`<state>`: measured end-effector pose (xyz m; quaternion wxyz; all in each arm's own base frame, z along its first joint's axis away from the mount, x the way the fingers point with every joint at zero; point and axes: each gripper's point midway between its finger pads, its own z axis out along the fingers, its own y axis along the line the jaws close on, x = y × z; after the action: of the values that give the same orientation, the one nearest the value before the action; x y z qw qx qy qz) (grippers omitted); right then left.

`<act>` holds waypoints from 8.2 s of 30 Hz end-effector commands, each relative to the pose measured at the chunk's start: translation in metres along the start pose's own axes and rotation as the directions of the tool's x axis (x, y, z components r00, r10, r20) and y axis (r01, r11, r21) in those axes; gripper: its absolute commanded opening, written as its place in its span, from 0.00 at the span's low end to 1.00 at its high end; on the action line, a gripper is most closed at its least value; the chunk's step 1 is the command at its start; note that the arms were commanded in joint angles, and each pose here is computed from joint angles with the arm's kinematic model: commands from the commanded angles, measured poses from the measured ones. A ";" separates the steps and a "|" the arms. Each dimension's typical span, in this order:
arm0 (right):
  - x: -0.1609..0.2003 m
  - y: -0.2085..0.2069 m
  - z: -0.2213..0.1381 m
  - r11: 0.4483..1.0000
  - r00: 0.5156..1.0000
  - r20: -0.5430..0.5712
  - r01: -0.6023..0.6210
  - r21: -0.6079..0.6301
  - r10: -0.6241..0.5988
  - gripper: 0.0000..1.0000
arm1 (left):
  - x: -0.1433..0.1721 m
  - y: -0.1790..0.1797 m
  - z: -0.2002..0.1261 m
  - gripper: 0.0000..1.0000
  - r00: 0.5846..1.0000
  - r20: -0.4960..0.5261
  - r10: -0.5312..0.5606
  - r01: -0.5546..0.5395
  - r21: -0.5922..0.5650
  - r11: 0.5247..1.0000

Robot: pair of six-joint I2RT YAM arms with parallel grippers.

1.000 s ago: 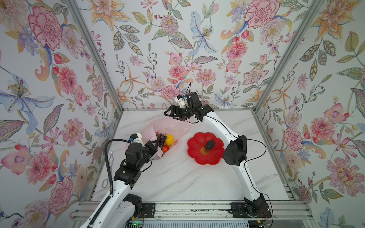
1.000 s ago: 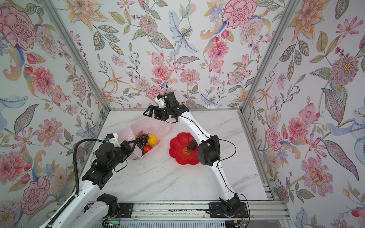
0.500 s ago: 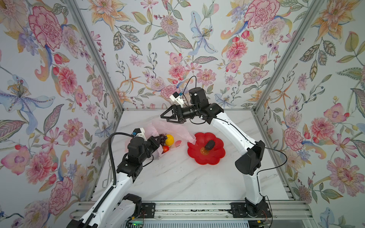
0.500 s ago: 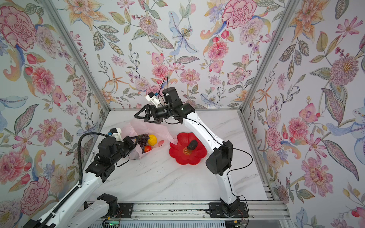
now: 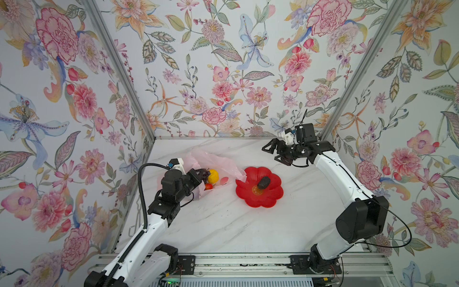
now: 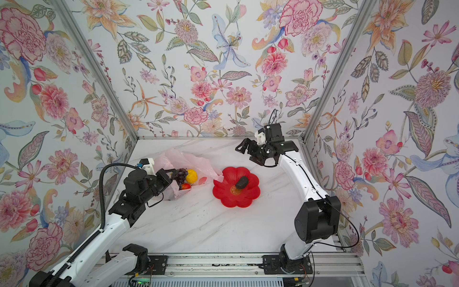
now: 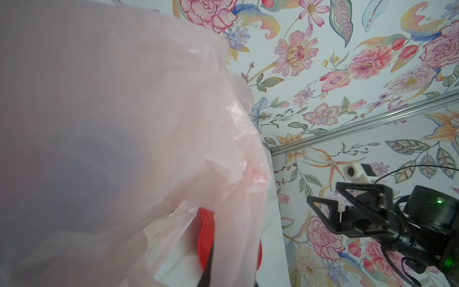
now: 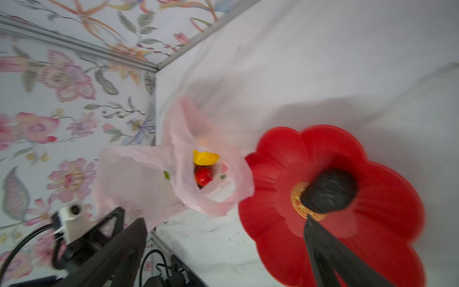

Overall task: Place the fruits into the plastic bag
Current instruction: Pick up the fruit from the plate, then place the fruit in the plastic bag, then shake the plastic bag at the middle-left of the table.

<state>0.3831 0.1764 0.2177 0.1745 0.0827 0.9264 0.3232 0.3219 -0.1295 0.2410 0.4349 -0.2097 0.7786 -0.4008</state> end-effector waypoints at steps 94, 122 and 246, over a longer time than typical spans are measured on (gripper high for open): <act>0.004 0.027 0.059 0.974 0.983 -0.028 0.186 0.127 -0.184 0.39 | -0.001 0.018 -0.014 0.00 0.999 0.029 -0.015 0.016 -0.026 1.000; 0.185 0.262 0.153 0.787 0.774 -0.388 0.222 -0.575 -0.501 0.38 | 0.002 0.011 -0.043 0.00 0.998 0.053 -0.022 0.022 -0.001 1.000; 0.124 0.101 0.074 0.398 0.394 -0.243 0.917 0.034 -0.886 0.89 | 0.002 0.024 -0.012 0.00 1.000 0.013 0.020 -0.019 -0.055 0.998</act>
<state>0.3076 0.3363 0.1915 0.2137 -0.4117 0.8748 0.1397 0.3064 -0.1095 0.2031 0.4167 -0.2361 0.7986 -0.3645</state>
